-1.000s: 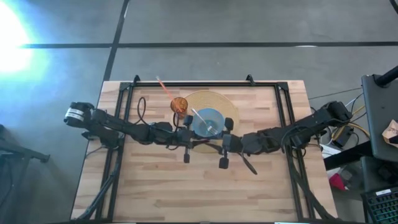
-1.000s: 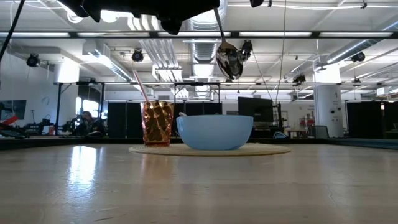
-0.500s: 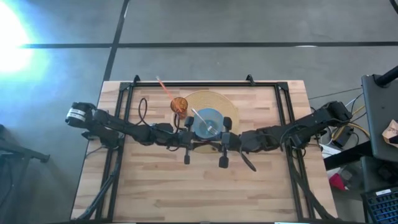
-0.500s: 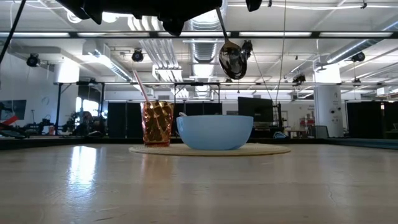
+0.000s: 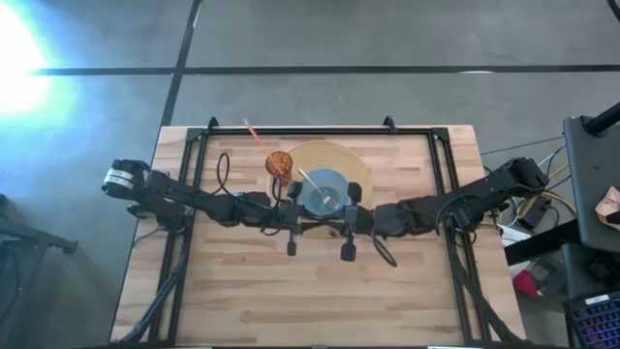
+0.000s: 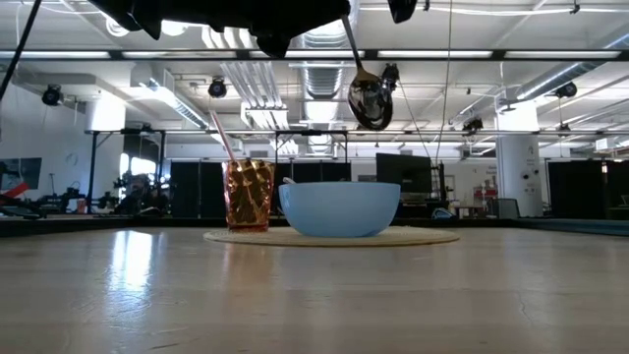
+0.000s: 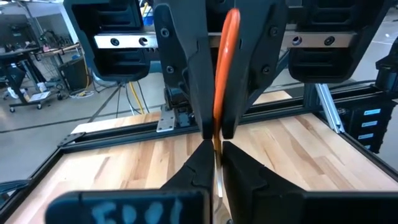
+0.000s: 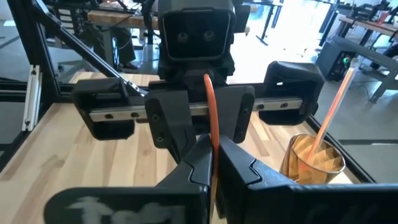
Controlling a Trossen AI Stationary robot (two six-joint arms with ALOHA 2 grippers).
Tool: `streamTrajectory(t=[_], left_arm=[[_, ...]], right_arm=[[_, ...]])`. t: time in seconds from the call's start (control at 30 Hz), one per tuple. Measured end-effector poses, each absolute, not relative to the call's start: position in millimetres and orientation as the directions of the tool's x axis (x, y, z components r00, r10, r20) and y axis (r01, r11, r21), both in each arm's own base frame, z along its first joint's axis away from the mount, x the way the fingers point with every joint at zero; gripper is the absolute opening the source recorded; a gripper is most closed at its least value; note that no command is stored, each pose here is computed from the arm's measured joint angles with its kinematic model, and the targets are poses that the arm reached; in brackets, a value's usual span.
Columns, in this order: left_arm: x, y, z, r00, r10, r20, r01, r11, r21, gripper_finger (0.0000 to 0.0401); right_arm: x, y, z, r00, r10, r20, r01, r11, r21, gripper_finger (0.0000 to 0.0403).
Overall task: Pick & Place Utensil
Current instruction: Put the orange spoon into the blue bowl on the brown mat
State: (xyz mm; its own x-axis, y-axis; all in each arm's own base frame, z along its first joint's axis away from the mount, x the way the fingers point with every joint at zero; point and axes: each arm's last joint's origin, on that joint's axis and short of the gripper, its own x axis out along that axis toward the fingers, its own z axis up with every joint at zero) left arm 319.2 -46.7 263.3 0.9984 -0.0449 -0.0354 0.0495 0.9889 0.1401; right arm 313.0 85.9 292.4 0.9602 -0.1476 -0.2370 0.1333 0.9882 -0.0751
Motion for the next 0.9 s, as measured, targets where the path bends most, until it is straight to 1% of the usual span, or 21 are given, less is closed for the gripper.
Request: streamTrajectory(t=[0.13, 0.23, 0.5, 0.63, 0.77, 0.9], left_arm=[[319, -47, 263, 0.998, -0.044, -0.043, 0.05, 0.989, 0.141, 0.0041], [319, -46, 261, 0.997, -0.043, -0.058, 0.05, 0.989, 0.142, 0.0061], [319, -46, 259, 0.996, -0.032, -0.081, 0.043, 0.988, 0.146, 0.0138], [318, -45, 256, 0.993, 0.022, -0.117, -0.003, 0.988, 0.157, 0.0173], [315, -43, 256, 0.987, 0.067, -0.145, -0.042, 0.985, 0.168, 0.0191], [313, -42, 256, 0.982, 0.074, -0.172, -0.043, 0.984, 0.175, 0.0192]], right_arm=[[313, 86, 291, 0.959, -0.147, -0.242, 0.134, 0.989, -0.07, 0.0009], [312, 86, 289, 0.958, -0.147, -0.248, 0.133, 0.988, -0.073, 0.0009], [311, 85, 284, 0.942, -0.153, -0.3, 0.135, 0.988, -0.079, 0.0009], [310, 85, 282, 0.934, -0.159, -0.32, 0.138, 0.987, -0.085, 0.0008], [308, 84, 280, 0.921, -0.192, -0.34, 0.164, 0.98, -0.109, 0.0008], [306, 82, 278, 0.902, -0.237, -0.361, 0.199, 0.97, -0.141, 0.0008]])
